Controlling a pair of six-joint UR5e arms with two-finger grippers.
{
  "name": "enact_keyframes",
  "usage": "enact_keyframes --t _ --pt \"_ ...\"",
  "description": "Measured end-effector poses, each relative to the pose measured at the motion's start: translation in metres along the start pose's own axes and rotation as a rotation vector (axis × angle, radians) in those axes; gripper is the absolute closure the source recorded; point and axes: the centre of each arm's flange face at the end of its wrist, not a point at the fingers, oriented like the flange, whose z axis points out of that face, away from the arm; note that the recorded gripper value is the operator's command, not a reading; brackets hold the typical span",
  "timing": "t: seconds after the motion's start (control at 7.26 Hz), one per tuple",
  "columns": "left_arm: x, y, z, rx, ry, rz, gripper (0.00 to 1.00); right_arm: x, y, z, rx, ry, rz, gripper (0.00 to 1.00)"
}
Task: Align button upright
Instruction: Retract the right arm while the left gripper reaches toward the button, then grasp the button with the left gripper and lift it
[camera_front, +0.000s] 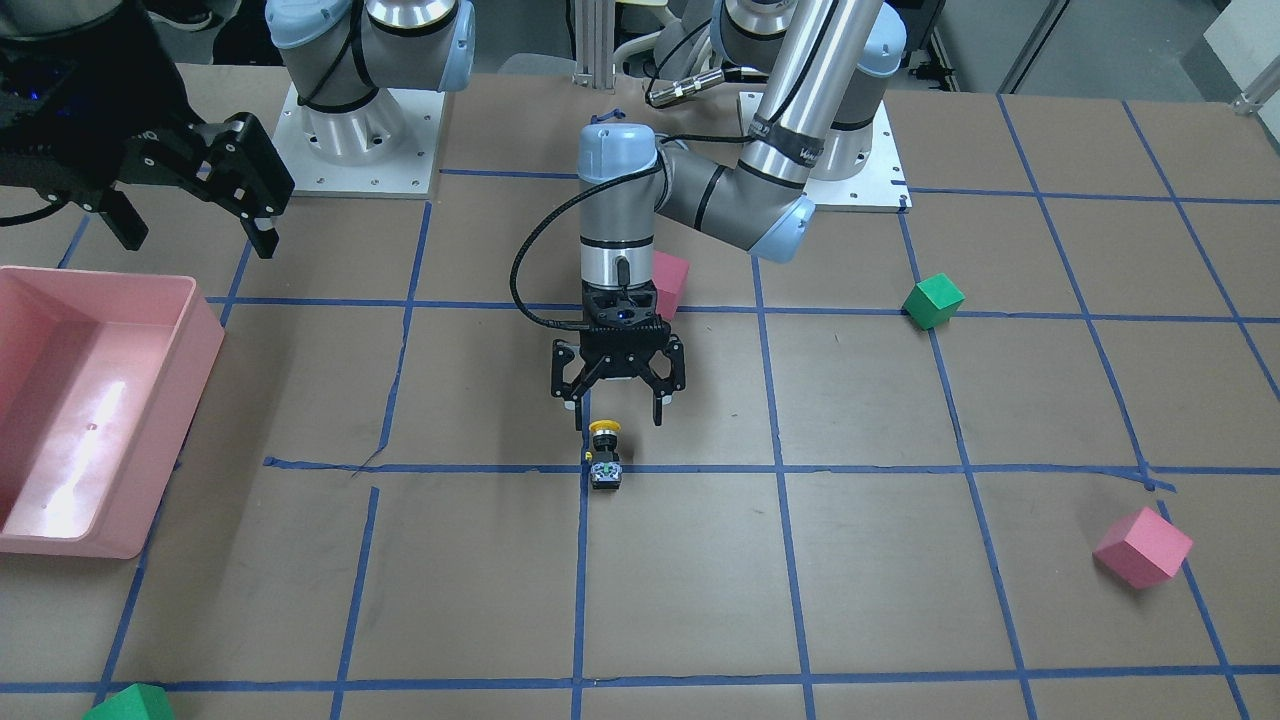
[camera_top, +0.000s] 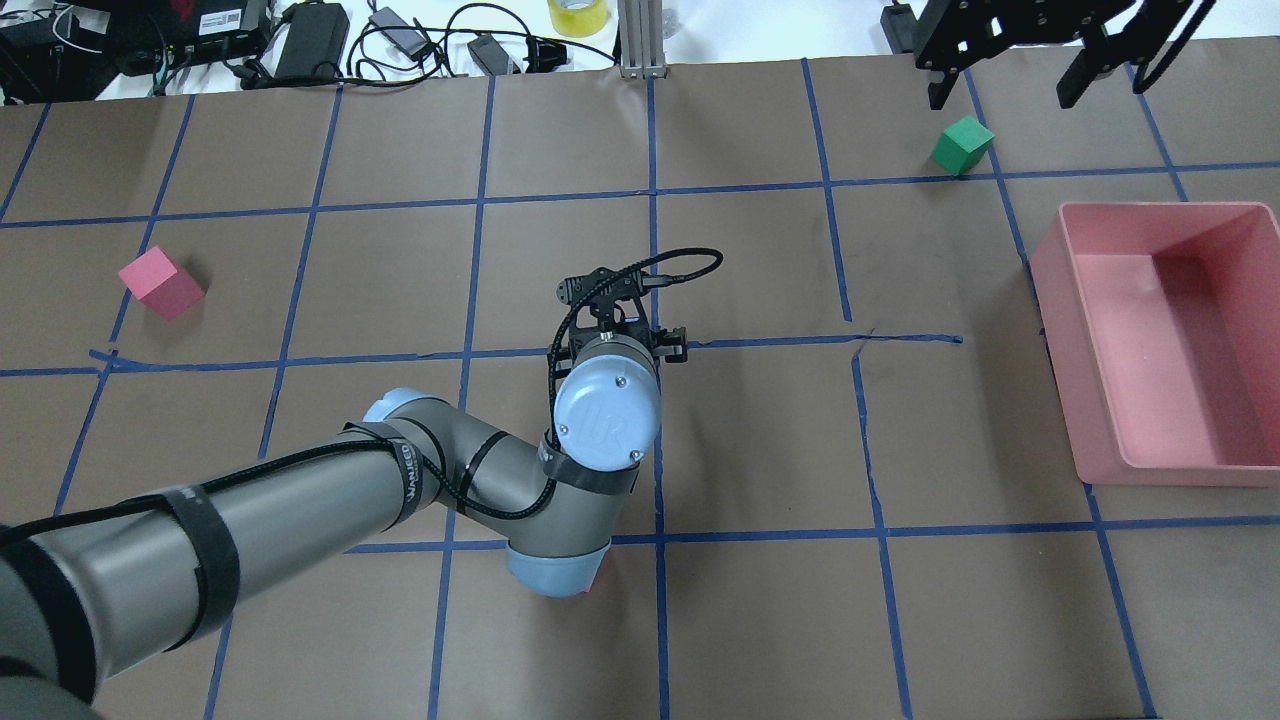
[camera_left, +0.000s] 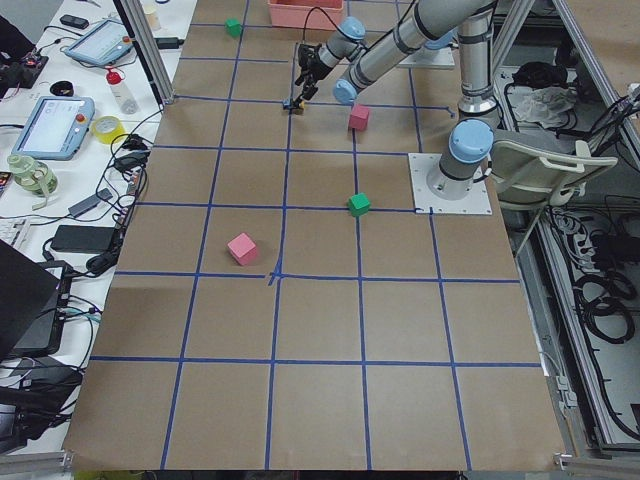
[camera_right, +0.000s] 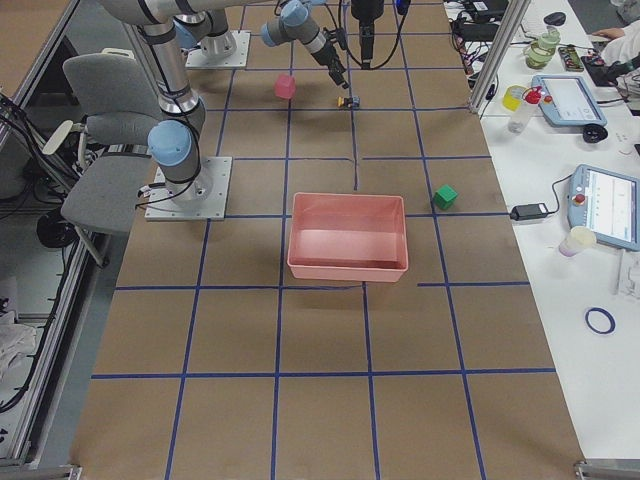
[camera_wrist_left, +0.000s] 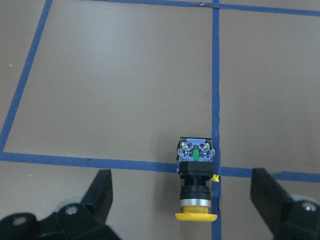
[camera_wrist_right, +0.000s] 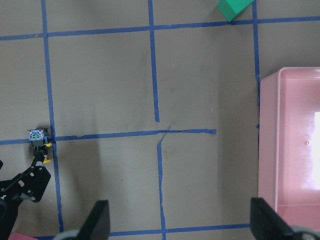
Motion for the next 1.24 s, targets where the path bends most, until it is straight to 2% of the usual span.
enact_keyframes --t 0.14,0.41,0.69,0.96,1.1,1.24 --pt "0.002 0.012 0.013 0.011 0.002 0.000 0.05 0.000 0.000 -0.005 0.009 -0.001 0.000 0.00" --pt "0.003 0.028 0.029 0.018 -0.009 0.003 0.14 -0.001 0.000 -0.009 0.018 -0.004 -0.001 0.00" --pt "0.002 0.035 0.035 0.013 -0.015 0.007 0.45 -0.001 -0.003 -0.009 0.038 -0.003 -0.002 0.00" --pt "0.006 0.040 0.032 0.012 -0.006 0.025 0.94 -0.002 -0.009 -0.003 0.060 -0.007 -0.003 0.00" --pt "0.010 0.041 0.027 0.015 0.002 0.035 1.00 -0.003 -0.011 -0.002 0.069 -0.013 -0.003 0.00" --pt "0.012 0.040 0.023 0.022 0.010 0.040 1.00 -0.005 -0.012 0.000 0.073 -0.017 -0.004 0.00"
